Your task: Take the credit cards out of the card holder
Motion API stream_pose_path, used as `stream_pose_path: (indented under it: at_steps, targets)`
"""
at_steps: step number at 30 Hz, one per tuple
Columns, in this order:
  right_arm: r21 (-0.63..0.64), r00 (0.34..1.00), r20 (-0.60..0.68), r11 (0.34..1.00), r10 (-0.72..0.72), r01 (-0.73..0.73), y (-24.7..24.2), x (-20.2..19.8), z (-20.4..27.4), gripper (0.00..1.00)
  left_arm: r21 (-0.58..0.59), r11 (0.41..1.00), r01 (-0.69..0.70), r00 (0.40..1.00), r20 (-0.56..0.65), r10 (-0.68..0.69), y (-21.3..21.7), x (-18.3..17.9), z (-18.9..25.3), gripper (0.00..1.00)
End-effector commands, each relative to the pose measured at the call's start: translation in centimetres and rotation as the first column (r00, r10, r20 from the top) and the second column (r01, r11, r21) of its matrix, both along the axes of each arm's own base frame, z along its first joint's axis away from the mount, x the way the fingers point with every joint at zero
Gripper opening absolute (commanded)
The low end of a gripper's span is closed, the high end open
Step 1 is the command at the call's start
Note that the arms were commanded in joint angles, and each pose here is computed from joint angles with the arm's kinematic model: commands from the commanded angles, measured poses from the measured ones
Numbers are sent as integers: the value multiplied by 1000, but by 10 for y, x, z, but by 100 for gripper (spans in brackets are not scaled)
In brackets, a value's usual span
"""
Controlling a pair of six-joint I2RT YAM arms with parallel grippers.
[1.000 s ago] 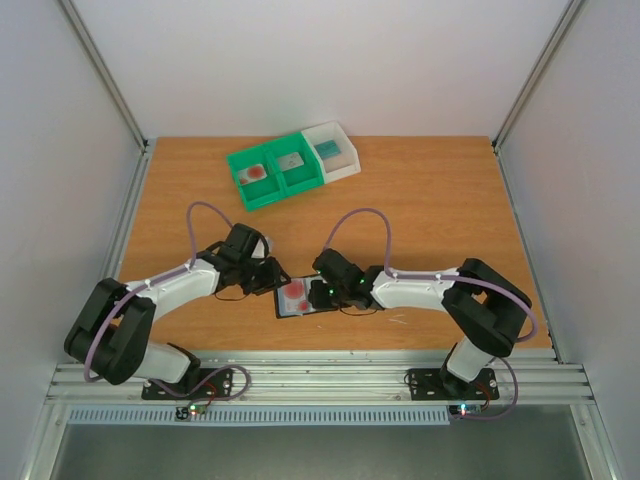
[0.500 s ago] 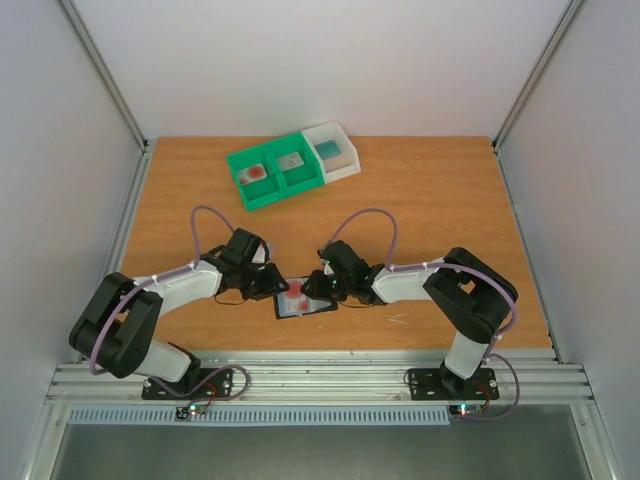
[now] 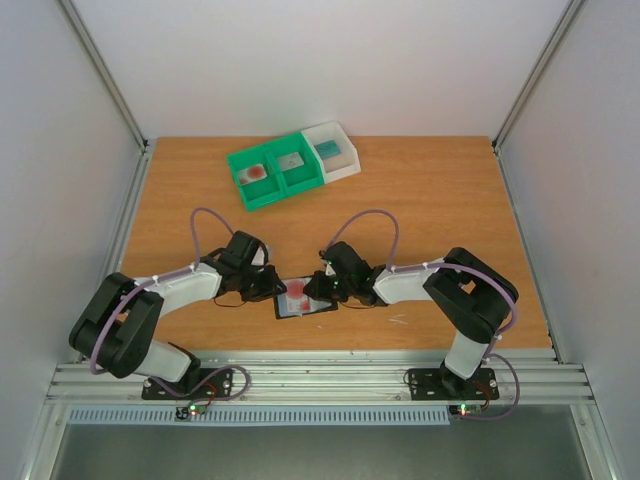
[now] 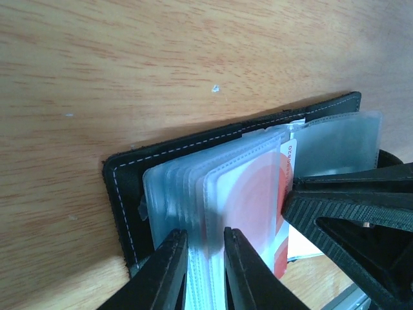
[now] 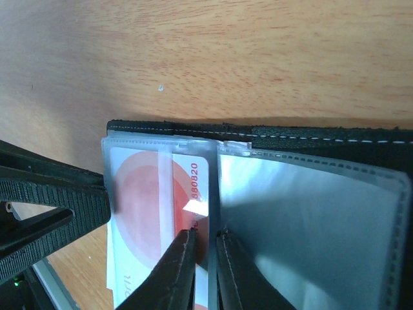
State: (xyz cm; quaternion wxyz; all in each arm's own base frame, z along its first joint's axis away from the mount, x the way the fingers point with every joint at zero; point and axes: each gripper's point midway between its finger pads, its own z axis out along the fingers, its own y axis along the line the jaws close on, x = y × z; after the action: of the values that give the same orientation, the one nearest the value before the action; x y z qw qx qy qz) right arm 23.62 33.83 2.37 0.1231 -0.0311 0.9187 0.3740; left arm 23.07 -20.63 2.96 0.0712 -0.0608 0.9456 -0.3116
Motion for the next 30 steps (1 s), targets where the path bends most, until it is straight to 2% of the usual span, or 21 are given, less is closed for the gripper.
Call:
stream_pose_path:
  at_steps: [1, 10, 15, 21, 30]
  targets:
    - [-20, 1000, -28, 1000, -6, 6, -12, -5, -11, 11, 9, 1000, 7, 999, 33, -8, 2, 3, -6, 17]
    - [-6, 1000, -29, 1000, -5, 4, -14, -7, -8, 8, 11, 1000, 5, 1000, 22, -5, 3, 2, -11, 15]
    - [33, 999, -36, 999, 19, -18, -5, -8, -2, 16, 4, 1000, 8, 1000, 20, -8, 1, 2, -11, 14]
    - [44, 998, -51, 999, 23, -20, -2, -9, -6, 19, 6, 1000, 7, 1000, 24, -8, 1, 2, -11, 13]
    - [42, 999, -37, 999, -12, 14, -15, -7, -6, 5, 17, 1000, 10, 1000, 24, -10, 3, 2, -12, 13]
